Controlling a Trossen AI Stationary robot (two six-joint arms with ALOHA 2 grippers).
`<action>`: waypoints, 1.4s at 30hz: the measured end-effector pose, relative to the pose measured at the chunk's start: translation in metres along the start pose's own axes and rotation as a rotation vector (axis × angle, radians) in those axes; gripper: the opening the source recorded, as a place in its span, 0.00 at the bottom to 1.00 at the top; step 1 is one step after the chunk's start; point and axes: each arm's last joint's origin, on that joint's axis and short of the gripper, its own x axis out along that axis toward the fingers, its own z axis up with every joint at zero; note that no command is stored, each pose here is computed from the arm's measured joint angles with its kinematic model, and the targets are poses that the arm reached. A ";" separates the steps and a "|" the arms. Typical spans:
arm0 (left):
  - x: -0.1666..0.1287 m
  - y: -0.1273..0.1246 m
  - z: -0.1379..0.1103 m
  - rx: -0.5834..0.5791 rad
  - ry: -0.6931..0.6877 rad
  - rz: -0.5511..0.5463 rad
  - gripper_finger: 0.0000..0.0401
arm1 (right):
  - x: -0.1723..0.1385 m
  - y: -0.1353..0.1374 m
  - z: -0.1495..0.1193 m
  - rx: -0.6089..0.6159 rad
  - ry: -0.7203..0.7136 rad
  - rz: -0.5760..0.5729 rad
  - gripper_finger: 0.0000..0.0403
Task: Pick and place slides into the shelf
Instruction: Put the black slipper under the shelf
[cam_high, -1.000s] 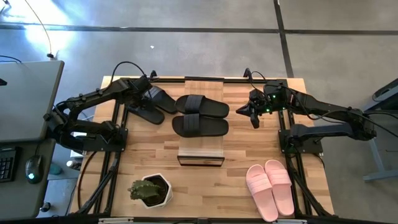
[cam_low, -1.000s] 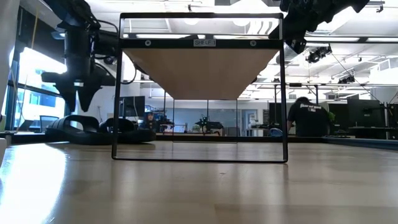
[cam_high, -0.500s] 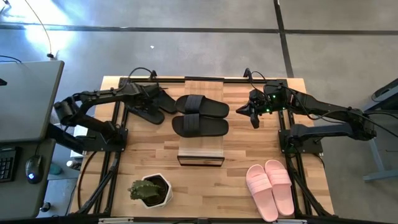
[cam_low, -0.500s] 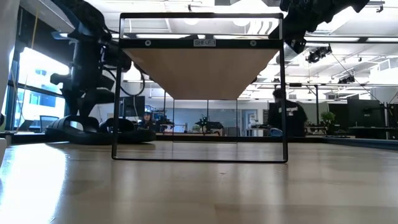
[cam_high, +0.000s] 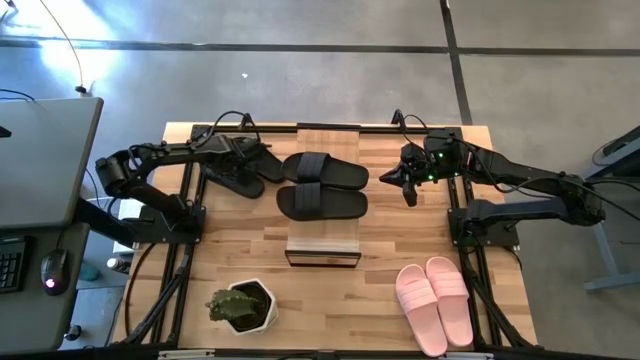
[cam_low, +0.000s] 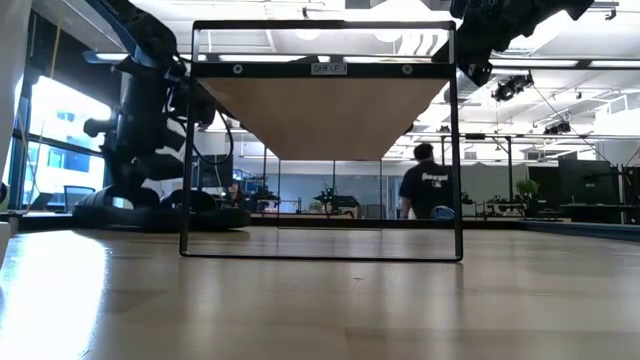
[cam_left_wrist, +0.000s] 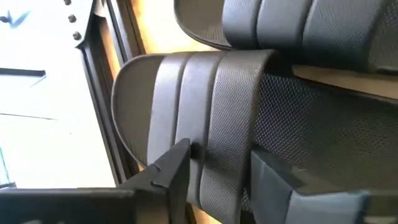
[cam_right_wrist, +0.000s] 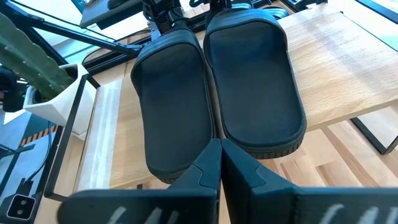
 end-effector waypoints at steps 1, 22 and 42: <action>0.000 0.000 0.000 0.000 -0.004 0.005 0.28 | 0.000 0.000 0.000 0.000 0.000 0.000 0.00; -0.038 0.023 0.006 -0.056 0.013 -0.037 0.01 | 0.000 0.000 0.000 0.000 0.000 -0.001 0.00; -0.157 0.112 0.003 -0.365 -0.366 -0.375 0.00 | -0.005 0.006 0.024 -0.249 -0.209 0.036 0.02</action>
